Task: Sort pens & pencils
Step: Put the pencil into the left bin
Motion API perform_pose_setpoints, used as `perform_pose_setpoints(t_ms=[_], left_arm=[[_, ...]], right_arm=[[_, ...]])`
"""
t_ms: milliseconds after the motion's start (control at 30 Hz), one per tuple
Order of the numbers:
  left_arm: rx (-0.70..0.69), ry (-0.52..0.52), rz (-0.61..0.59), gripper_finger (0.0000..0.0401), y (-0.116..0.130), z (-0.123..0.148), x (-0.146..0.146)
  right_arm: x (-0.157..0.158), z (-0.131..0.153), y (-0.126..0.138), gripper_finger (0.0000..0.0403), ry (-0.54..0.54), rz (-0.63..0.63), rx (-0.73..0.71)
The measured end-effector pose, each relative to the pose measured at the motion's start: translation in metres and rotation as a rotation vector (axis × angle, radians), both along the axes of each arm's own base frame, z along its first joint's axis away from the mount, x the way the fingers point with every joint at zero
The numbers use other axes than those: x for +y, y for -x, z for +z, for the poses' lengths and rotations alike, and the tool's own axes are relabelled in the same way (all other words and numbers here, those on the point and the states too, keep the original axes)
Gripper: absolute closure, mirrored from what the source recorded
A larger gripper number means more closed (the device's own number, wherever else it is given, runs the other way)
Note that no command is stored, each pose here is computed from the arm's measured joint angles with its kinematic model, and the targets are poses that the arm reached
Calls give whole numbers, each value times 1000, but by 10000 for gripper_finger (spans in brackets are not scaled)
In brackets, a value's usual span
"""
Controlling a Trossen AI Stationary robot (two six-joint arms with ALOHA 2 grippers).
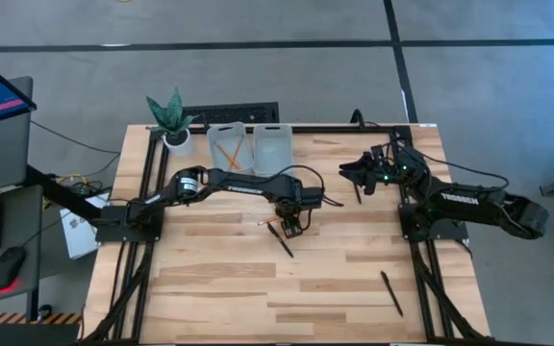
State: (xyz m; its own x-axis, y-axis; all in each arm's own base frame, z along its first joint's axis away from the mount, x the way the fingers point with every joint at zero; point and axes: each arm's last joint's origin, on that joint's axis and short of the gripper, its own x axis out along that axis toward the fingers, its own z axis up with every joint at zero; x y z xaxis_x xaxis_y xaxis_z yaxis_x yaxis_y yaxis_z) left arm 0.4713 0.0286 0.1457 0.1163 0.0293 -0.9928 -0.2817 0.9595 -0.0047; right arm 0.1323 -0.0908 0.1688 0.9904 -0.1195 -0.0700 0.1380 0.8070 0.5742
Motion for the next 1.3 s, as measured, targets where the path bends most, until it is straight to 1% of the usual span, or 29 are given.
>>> perform_pose_setpoints(t_ms=[867,1000,1300], left_arm=[[-6,8,13,193,-1,-1,0],[-6,8,15,214,-1,-1,0],[-11,8,17,294,-1,-1,0]], right_arm=[[0,0,0,186,2,0,1],[0,0,0,186,2,0,1],[0,0,0,186,1,0,0]])
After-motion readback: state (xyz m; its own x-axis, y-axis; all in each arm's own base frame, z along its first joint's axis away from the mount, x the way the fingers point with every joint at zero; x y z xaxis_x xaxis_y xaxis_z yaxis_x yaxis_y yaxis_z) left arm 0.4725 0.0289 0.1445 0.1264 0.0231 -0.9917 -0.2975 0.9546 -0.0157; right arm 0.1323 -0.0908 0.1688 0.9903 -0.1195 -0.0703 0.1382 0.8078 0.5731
